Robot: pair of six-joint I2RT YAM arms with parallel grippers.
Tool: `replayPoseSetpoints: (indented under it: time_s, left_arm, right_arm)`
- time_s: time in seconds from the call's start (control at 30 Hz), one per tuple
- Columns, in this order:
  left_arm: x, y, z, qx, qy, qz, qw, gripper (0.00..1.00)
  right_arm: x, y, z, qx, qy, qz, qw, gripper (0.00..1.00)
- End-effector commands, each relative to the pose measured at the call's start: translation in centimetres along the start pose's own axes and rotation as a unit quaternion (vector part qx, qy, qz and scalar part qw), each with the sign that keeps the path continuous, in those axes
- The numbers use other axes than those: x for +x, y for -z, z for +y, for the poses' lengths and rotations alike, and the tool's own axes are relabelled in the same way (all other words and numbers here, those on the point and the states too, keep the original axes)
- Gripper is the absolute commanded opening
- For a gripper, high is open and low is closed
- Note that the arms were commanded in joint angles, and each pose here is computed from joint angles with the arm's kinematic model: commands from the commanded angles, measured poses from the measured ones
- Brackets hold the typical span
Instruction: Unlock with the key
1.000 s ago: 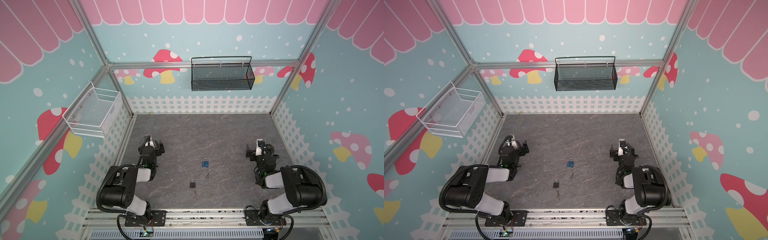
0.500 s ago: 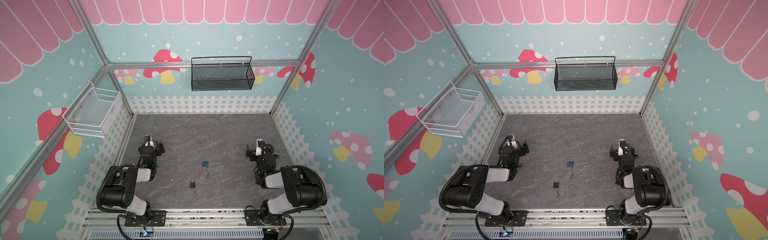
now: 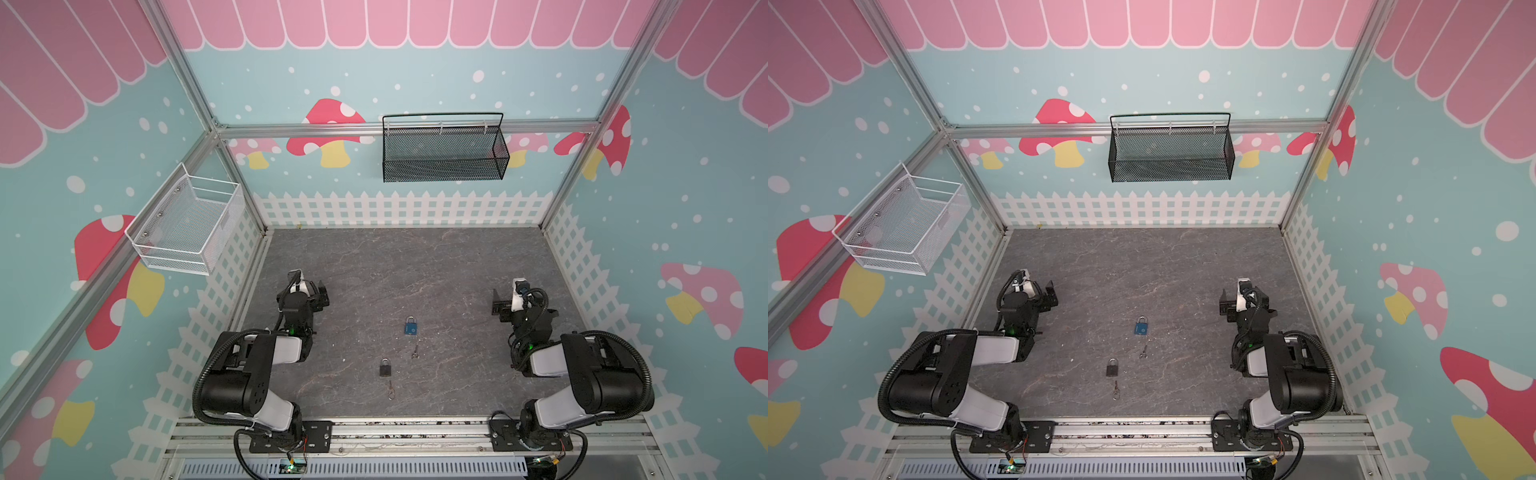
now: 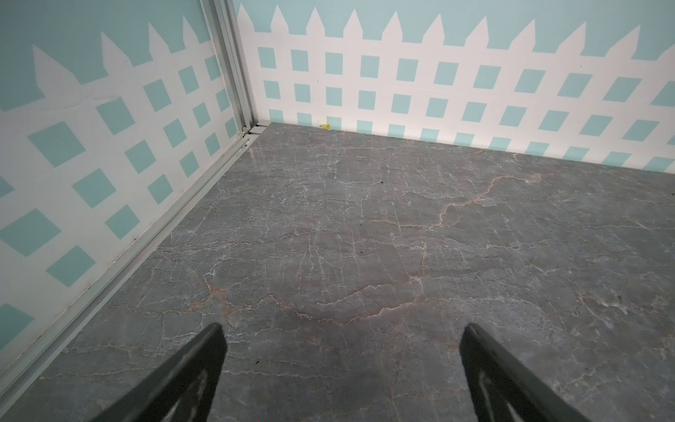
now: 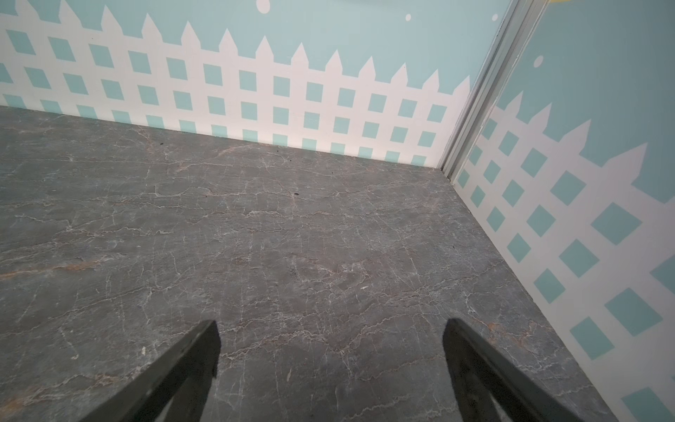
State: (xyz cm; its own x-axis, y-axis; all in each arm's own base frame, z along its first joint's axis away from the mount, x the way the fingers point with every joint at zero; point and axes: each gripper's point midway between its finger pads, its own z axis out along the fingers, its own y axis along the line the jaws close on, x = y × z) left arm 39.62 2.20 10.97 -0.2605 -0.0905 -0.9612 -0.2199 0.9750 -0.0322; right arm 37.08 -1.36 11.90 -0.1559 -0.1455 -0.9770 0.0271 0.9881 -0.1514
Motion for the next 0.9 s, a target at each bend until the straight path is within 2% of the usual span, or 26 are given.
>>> replayPoseSetpoints:
  time_s: [0.0,0.33,0.57,0.67,0.77,0.87]
  left_arm:
    - [-0.8,-0.3,-0.3,0.006,-0.008,-0.012,1.0,1.0]
    - [-1.1,0.2,0.2,-0.004,-0.001,-0.023,1.0,1.0]
    - [-3.7,2.9,0.5,0.003,0.01,-0.057,0.998,1.0]
    - [-5.0,4.2,0.6,0.006,0.026,-0.053,0.998,1.0]
    - [-6.8,5.3,0.4,0.016,0.061,-0.049,0.997,1.0]
    - [-8.2,6.5,1.3,0.003,0.17,-0.042,0.984,1.0]
  right_arm:
    - [-1.3,-0.1,0.1,-0.002,0.008,-0.024,1.0,0.98]
    - [-2.1,0.5,-0.5,0.012,0.0,-0.032,0.999,0.98]
    - [-4.2,0.8,-0.9,0.012,-0.015,-0.022,1.0,0.98]
    - [-5.0,0.9,-1.0,0.009,-0.05,-0.012,0.999,0.98]
    - [-5.1,1.2,-2.3,0.047,-0.135,0.004,0.99,0.98]
    - [-4.7,2.0,-3.3,0.077,-0.232,0.037,0.969,0.98]
